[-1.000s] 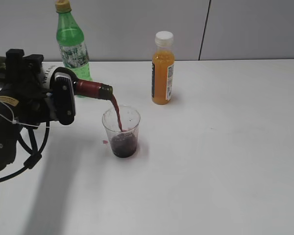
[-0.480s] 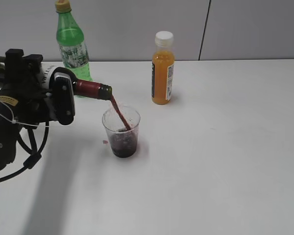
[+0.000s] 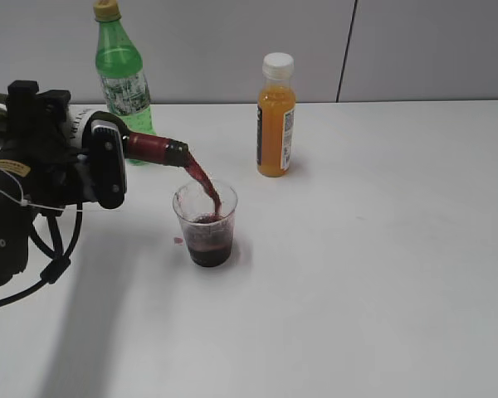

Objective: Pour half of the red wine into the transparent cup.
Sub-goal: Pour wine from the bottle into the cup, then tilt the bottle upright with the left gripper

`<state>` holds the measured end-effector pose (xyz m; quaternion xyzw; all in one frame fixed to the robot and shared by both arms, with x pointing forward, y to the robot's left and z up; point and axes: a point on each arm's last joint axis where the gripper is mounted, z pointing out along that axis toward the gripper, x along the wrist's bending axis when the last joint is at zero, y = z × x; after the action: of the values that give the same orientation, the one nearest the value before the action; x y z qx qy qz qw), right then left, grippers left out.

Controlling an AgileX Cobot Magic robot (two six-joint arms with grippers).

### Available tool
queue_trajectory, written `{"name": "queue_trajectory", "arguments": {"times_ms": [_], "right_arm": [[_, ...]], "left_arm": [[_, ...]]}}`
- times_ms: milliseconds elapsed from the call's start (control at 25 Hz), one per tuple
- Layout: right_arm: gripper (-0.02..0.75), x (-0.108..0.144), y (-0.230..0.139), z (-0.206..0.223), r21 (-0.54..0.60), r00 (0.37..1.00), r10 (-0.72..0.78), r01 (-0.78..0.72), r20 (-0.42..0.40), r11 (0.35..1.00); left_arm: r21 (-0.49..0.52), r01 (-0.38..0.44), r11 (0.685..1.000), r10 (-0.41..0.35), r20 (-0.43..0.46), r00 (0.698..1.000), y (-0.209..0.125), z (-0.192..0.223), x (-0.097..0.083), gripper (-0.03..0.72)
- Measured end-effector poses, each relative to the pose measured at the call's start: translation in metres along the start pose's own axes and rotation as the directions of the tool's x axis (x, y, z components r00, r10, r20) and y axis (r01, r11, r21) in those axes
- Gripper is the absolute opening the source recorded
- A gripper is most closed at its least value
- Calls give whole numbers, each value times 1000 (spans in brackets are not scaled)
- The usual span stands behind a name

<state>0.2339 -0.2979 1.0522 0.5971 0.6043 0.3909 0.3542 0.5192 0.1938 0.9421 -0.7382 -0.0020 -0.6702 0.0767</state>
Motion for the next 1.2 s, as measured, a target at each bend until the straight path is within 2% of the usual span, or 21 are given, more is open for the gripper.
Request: {"name": "queue_trajectory", "arguments": {"times_ms": [640, 800, 960, 1040, 1120, 1200], "right_arm": [[591, 0, 0, 0, 0, 1000, 1, -1, 0, 1000], [591, 0, 0, 0, 0, 1000, 1, -1, 0, 1000], [591, 0, 0, 0, 0, 1000, 1, -1, 0, 1000], [589, 0, 0, 0, 0, 1000, 0, 0, 0, 1000], [589, 0, 0, 0, 0, 1000, 0, 0, 0, 1000], [589, 0, 0, 0, 0, 1000, 0, 0, 0, 1000]], "left_arm": [[9, -2, 1000, 2, -2, 1000, -1, 0, 0, 549], [14, 53, 999, -53, 0, 999, -1, 0, 0, 549], [-7, 164, 986, -164, -7, 986, 0, 0, 1, 549], [-43, 252, 967, -253, -12, 967, 4, 0, 2, 549], [-84, 367, 926, -369, -7, 929, 7, 0, 3, 549], [-110, 516, 849, -518, 12, 855, 9, 0, 4, 549]]}}
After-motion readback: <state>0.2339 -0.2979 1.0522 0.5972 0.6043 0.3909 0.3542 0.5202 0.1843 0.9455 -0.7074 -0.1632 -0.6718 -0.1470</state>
